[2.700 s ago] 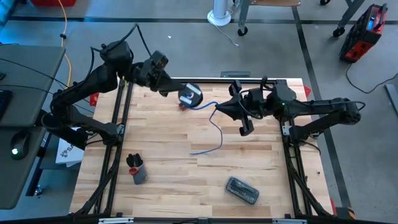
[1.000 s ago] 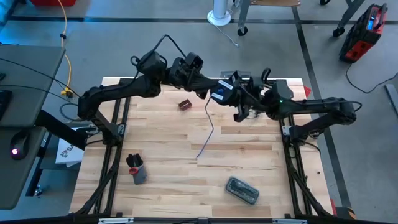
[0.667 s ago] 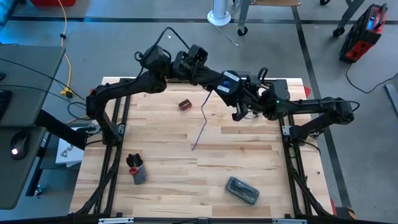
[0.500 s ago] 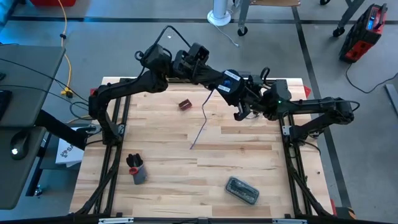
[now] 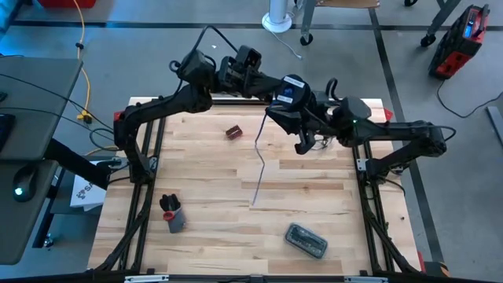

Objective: Coil cords
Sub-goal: Coil the blue wire onto the spool

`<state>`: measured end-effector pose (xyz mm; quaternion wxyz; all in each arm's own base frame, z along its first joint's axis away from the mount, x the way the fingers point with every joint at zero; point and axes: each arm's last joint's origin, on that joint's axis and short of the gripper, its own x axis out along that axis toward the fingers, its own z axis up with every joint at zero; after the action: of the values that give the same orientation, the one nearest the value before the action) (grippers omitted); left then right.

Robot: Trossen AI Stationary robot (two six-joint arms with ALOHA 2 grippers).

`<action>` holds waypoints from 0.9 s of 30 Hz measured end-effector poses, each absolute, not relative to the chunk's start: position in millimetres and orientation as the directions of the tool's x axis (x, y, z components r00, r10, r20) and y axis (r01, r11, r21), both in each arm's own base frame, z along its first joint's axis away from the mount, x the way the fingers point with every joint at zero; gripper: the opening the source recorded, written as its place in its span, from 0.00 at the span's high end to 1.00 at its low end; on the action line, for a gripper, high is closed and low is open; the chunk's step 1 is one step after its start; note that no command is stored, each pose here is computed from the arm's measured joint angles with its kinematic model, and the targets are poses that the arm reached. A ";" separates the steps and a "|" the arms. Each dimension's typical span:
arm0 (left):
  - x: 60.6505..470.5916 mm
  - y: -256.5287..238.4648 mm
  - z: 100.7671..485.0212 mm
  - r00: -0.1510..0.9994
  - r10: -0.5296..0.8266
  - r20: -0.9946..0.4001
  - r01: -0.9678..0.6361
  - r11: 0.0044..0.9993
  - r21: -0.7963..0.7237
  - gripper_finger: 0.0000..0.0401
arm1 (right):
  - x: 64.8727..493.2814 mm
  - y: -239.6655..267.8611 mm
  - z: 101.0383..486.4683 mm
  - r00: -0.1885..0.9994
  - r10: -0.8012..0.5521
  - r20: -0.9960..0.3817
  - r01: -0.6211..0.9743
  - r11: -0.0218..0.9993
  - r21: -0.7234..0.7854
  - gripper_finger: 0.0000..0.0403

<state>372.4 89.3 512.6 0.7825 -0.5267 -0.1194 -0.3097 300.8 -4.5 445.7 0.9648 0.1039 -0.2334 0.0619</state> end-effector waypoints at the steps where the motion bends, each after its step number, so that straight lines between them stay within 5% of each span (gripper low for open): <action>1: 371.9 91.2 512.6 0.781 -0.356 0.513 0.610 0.261 -0.748 1.00 | 300.7 -4.0 447.4 0.885 0.088 0.457 -0.181 0.969 0.165 1.00; 14: 332.1 116.0 540.3 0.780 -0.296 0.551 0.625 0.350 -0.697 1.00 | 301.0 6.0 450.4 0.880 0.173 0.442 -0.252 0.959 0.127 1.00; 27: 308.6 115.5 545.6 0.865 -0.302 0.401 0.501 0.474 -0.724 1.00 | 299.8 5.0 451.9 0.878 0.164 0.451 -0.244 0.962 0.125 0.99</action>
<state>308.6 115.5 545.6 0.8515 -0.4552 -0.1095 -0.2359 299.8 5.0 451.9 0.9648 0.0892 -0.2238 0.1057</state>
